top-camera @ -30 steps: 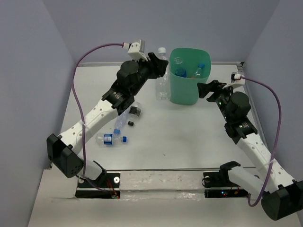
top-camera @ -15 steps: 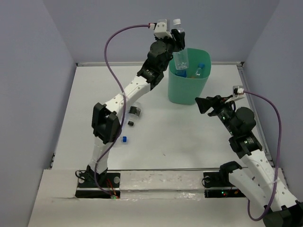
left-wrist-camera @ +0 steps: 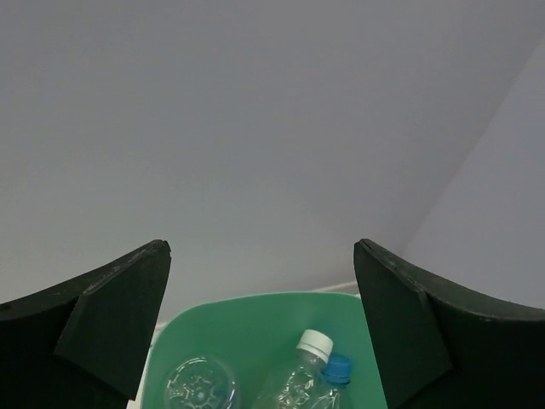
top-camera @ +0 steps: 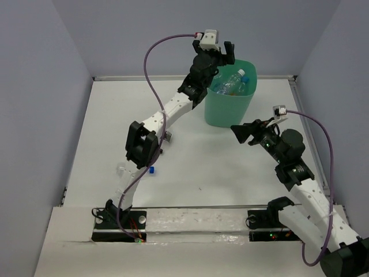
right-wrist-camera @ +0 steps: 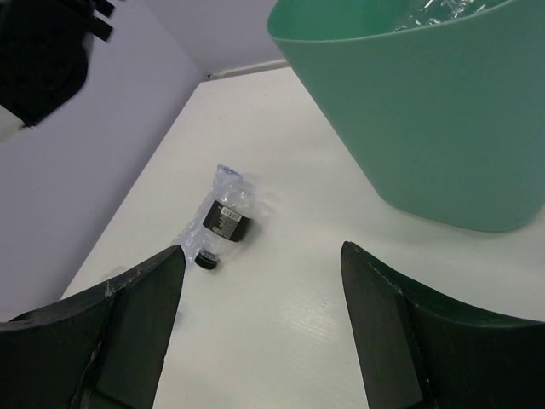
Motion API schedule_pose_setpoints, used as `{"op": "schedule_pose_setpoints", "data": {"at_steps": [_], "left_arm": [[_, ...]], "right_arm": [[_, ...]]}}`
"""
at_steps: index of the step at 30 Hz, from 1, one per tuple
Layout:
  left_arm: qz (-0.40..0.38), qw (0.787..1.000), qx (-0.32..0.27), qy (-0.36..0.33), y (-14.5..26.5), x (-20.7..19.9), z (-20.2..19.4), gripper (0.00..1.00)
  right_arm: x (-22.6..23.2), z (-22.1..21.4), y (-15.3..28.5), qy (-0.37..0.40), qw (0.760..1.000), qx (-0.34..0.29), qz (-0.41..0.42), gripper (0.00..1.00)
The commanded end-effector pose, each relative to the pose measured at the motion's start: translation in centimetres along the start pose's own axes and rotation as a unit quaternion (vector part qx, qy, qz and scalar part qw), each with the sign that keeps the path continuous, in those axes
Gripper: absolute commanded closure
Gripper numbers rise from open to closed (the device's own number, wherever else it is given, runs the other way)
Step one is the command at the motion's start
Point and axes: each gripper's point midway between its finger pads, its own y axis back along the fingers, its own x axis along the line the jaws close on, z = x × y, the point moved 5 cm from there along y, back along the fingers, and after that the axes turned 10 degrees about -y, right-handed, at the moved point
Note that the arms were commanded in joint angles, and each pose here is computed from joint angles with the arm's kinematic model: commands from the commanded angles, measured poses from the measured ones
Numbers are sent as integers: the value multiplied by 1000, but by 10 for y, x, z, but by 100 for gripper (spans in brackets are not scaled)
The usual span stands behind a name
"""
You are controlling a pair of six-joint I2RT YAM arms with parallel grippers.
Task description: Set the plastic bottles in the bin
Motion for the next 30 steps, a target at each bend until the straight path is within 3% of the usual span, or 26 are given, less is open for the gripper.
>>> {"op": "schedule_pose_setpoints", "data": {"at_steps": [1, 5, 7, 9, 10, 11, 12, 13, 14, 16, 17, 19, 21, 25, 30], "left_arm": [[-35, 990, -132, 22, 34, -1, 168, 1], [-52, 993, -102, 9, 81, 10, 226, 1], [-49, 994, -93, 12, 110, 20, 252, 1], [-45, 999, -21, -3, 127, 28, 231, 1], [-38, 999, -22, 13, 149, 36, 251, 1], [-33, 999, 40, 15, 162, 41, 224, 1], [-31, 998, 57, 10, 175, 46, 219, 1], [-33, 998, 44, 27, 205, 54, 242, 1], [-27, 995, 91, 18, 219, 60, 206, 1], [-13, 994, 105, 21, 249, 73, 199, 1], [9, 993, 117, 21, 278, 88, 192, 1], [44, 993, 101, 31, 317, 110, 202, 1], [60, 989, 132, 21, 341, 122, 174, 1], [103, 984, 143, 27, 389, 146, 163, 1], [157, 976, 147, 19, 421, 170, 149, 1]], "right_arm": [[22, -2, -9, 17, 997, 24, 65, 21], [49, -16, -25, 44, 991, 67, 108, 21], [69, -46, -38, 53, 982, 119, 134, 21], [92, -57, -50, 72, 974, 141, 160, 21], [99, -86, -61, 77, 966, 183, 167, 21], [112, -88, -69, 87, 961, 187, 182, 21], [118, -100, -75, 93, 956, 204, 190, 21], [119, -131, -86, 108, 945, 241, 192, 21], [124, -142, -91, 119, 939, 255, 198, 21], [143, -157, -104, 144, 926, 276, 216, 21], [143, -186, -109, 170, 909, 306, 225, 21], [161, -196, -121, 192, 895, 320, 244, 18], [175, -219, -132, 217, 872, 347, 269, 13], [195, -253, -150, 251, 841, 375, 298, 8], [202, -300, -172, 278, 811, 412, 308, 7]]}}
